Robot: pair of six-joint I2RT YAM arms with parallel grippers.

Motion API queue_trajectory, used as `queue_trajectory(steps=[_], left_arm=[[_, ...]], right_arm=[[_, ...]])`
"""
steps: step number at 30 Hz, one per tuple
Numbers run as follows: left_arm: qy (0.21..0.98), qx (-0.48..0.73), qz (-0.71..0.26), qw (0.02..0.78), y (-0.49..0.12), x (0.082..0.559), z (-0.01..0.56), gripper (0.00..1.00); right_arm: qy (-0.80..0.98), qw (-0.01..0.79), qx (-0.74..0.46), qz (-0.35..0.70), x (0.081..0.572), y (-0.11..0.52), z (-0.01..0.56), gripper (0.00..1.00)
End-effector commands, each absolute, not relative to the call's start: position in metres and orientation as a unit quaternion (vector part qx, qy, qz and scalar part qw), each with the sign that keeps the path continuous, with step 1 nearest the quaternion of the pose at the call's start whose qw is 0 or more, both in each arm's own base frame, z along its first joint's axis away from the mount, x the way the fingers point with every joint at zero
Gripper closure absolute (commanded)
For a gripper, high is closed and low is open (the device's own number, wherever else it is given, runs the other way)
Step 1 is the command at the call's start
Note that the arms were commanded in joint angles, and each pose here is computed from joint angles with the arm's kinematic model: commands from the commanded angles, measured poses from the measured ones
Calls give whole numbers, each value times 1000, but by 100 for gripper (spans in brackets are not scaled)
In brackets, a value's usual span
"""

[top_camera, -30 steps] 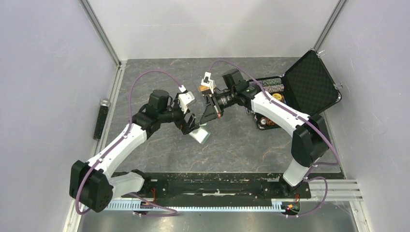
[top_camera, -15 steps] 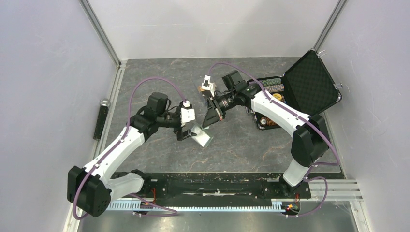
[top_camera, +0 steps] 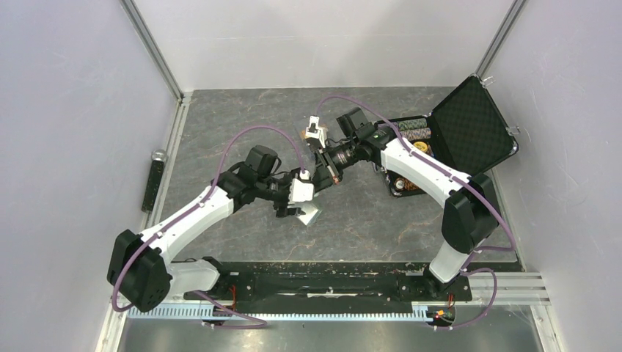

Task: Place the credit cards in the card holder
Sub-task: Open the card holder at the center of the board.

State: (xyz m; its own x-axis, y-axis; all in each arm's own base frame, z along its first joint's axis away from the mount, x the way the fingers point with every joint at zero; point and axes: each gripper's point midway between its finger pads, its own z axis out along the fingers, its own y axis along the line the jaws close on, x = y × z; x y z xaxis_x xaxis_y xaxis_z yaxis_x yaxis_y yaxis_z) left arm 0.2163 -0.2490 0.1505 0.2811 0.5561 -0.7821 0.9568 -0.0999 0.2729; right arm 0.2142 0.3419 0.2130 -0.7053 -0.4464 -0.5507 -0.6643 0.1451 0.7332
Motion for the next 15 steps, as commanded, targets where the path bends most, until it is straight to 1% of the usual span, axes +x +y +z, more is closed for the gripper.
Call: queue_trajectory(steps=[1,3,7,9,10,11,12,13,14,15], left_arm=[[522,717,-207,413,-252,232,164,26],[531,715,-200,408,-248,233,164,37],[541,709,-211,401,-247,227,165,71],[546,703,-217,401,-247,224,166,87],[546,701,-222,402,-247,222,167,93],[549,697,-226,403,-247,221,168,95],[553,690,-230,405,-248,220,170,95],[558,683,-234,409,-249,220,172,95],[565,674,-238,412,-249,219,175,96],[571,665,-243,415,-250,219,178,98]], right_arm=[[738,117,-385,542,213,344,225,100],[741,120,-385,538,214,344,224,100],[751,139,-382,520,223,344,222,99],[756,146,-378,514,226,344,221,98],[758,147,-376,512,228,344,221,97],[760,150,-374,509,229,344,221,92],[764,154,-372,504,231,344,220,83],[767,160,-370,500,234,343,220,76],[766,167,-372,497,235,343,222,73],[768,181,-371,490,240,340,226,67]])
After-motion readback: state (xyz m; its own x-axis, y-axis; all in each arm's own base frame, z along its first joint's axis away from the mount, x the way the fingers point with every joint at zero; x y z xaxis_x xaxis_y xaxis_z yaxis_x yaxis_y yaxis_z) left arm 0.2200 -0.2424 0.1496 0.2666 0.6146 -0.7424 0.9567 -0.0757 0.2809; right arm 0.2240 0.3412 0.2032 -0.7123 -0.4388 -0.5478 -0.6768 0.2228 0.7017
